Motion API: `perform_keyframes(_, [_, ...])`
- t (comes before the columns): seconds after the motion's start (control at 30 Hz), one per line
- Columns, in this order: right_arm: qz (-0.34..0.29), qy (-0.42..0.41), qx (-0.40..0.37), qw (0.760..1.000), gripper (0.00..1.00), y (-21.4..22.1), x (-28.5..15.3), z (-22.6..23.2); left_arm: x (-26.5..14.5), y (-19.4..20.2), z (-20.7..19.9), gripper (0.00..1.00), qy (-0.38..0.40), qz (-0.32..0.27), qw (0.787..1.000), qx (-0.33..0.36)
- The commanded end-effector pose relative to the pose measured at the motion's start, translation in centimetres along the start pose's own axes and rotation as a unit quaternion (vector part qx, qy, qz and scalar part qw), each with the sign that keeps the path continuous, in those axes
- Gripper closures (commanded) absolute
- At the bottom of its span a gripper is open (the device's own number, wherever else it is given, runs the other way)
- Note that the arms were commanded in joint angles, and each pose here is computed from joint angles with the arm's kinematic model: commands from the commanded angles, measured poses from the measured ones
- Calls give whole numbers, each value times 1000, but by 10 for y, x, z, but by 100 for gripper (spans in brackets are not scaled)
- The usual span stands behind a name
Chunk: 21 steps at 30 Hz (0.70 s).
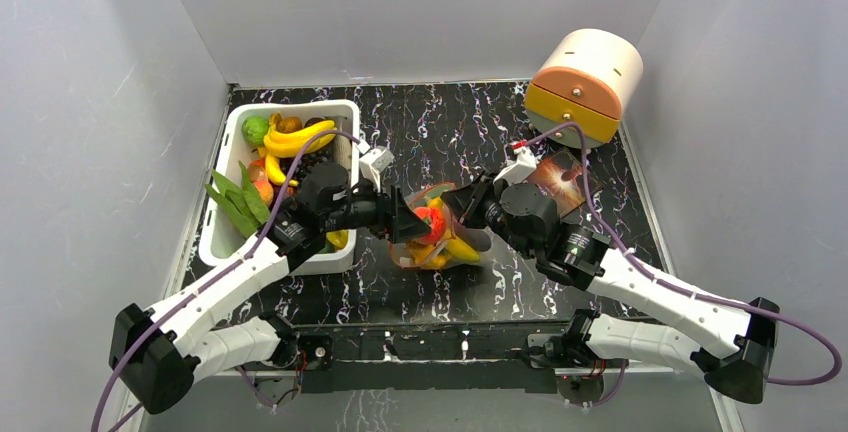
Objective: Place the food in the zip-top bag and seal the zipper
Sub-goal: Place the fake fruit in the zipper food storage bag.
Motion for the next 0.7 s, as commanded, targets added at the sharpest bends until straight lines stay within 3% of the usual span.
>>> perform_keyframes(0.0, [-48,-82,25,995,100,-32,-15,26,6,-5,10,74,-51,-28,998,29])
perform_keyframes(0.07, [-40,-95,19,994,100,-31,-16,28,9,-5,15,75,-70,-28,996,36])
perform_keyframes(0.17, [4,-160,-1,987,100,-21,-20,37,14,-2,36,76,-159,-30,984,68])
perform_keyframes(0.23, [25,-185,-17,982,100,-16,-18,41,17,-2,35,75,-160,-25,984,76])
perform_keyframes(0.3, [32,-180,-12,983,100,-9,-14,39,16,0,27,64,-137,-27,988,71])
perform_keyframes(0.5, [-21,-101,14,995,100,-21,-23,21,-14,-6,-2,26,-114,-48,989,76])
perform_keyframes(0.67, [-41,-95,22,994,100,-27,-33,17,-37,-13,-17,20,-137,-60,984,94])
Point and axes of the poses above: each gripper's point midway between its finger pads, its own x axis out along the fingers, its own z axis along the line the jaws close on, y = z × x, the point moved 9 cm from there along -x, back along the fingers, and after that the axes turned 12 degrees about -x, right-handed, at the moved point
